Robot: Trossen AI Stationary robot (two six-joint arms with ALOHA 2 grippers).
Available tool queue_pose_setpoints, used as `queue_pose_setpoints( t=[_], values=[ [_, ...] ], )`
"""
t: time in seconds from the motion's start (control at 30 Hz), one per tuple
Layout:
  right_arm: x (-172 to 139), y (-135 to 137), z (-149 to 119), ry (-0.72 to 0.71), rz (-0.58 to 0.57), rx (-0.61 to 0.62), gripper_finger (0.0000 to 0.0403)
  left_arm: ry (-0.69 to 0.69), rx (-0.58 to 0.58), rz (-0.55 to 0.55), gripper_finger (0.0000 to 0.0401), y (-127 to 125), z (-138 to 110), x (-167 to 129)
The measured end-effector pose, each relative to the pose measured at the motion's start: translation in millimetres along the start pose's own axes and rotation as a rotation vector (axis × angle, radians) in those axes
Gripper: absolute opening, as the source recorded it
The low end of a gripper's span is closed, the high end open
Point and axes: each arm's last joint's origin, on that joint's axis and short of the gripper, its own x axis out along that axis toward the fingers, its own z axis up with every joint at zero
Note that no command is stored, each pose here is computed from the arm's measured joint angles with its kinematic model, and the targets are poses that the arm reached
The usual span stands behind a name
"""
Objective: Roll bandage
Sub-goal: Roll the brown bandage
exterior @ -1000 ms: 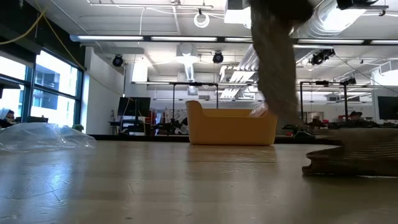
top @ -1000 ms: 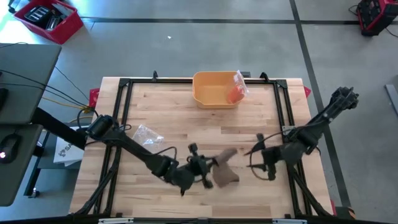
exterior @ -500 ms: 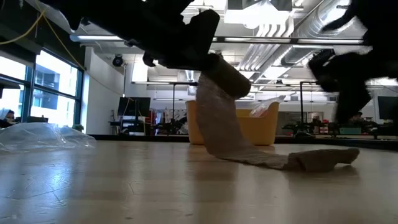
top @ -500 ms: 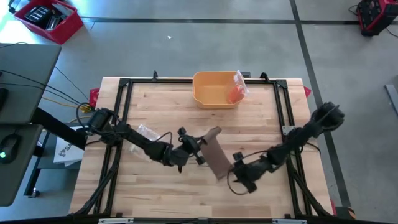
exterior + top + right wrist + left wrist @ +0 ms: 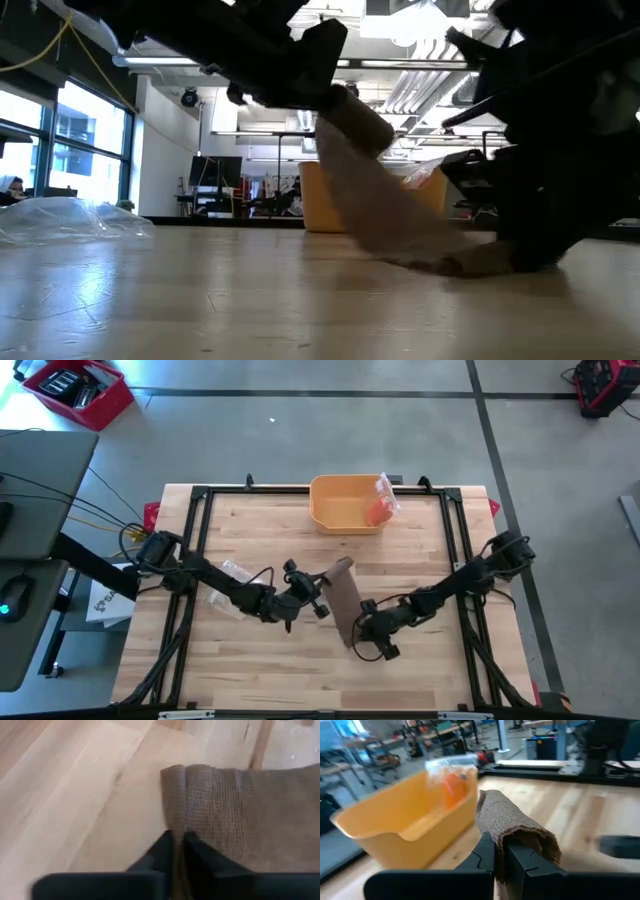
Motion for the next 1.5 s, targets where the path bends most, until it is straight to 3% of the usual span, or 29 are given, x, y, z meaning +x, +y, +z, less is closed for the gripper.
queue_pose_setpoints(
  t=[0.1,0.2,0.5,0.63,0.77,0.97,1.2,1.37,1.5],
  values=[
    [-13,24,1,0.001,0.017,0.026,0.0014,-0.007,0.037,0.029,0.0005,8,10,0],
    [-37,64,0,-0.008,0.107,0.034,0.0004,0.003,0.058,0.034,0.0004,18,20,-1],
    [-123,185,7,-0.31,0.177,0.129,0.0001,0.038,0.122,0.036,0.0003,44,45,-13],
    [-155,223,22,-0.345,0.13,0.096,0.0001,0.049,0.122,-0.041,0.0003,54,56,-22],
    [-200,243,50,-0.402,-0.04,-0.009,0.0001,0.086,0.077,-0.227,0.0003,53,57,-26],
    [-265,216,95,-0.459,-0.383,-0.079,0.0,0.197,0.009,-0.437,0.0003,20,30,-34],
    [-317,139,142,-0.36,-0.65,-0.034,0.0,0.261,-0.114,-0.731,0.0003,-39,-8,-67],
    [-325,77,163,-0.214,-0.806,-0.004,0.0,0.213,-0.209,-0.919,0.0002,-79,-2,-106],
    [-318,26,173,-0.063,-0.838,0.025,0.0,0.121,-0.257,-1.019,0.0002,-102,16,-137]
  ],
)
